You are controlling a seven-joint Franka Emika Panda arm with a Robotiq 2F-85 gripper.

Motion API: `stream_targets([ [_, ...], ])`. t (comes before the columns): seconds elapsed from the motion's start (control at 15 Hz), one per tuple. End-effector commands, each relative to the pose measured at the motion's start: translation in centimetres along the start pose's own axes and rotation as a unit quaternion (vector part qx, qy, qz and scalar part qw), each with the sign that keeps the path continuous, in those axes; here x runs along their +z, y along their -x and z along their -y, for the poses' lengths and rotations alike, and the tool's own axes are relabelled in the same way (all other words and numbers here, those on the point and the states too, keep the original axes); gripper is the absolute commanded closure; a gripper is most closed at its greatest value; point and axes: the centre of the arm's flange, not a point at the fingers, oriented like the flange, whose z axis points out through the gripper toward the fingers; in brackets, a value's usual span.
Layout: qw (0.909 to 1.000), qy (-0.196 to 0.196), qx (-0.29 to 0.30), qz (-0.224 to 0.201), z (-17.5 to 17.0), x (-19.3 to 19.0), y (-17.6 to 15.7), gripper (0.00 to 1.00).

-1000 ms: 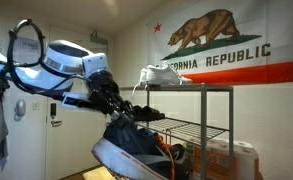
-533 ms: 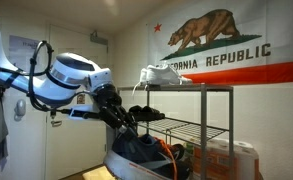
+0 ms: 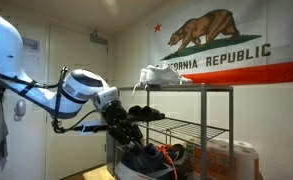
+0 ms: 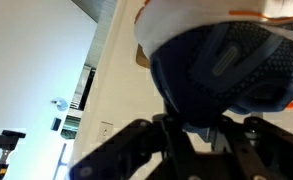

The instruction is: Remove the black sneaker from the second shelf and put it on the third shelf

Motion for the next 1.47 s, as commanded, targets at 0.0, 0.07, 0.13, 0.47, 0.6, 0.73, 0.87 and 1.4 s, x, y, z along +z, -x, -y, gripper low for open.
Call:
stream_targets([
  [0.0,0.9991,-0.018,0.03,-0.022,2.1,0.4,-0.8,0.91],
  [0.07,0.9989,-0.019,0.035,-0.026,2.4,0.5,-0.9,0.91],
  [0.13,0.9984,-0.02,0.041,-0.033,2.7,0.6,-1.1,0.91],
  [0.47,0.9948,-0.038,0.076,-0.057,4.7,1.3,-0.8,0.91],
  [0.6,0.9927,-0.046,0.09,-0.065,5.7,2.2,-0.2,0.91],
  [0.73,0.9908,-0.05,0.103,-0.071,6.7,3.3,0.8,0.91],
  [0.87,0.9889,-0.053,0.116,-0.076,7.7,4.7,2.1,0.91],
  [1.4,0.9715,-0.088,0.187,-0.117,12.2,7.6,4.8,0.91],
])
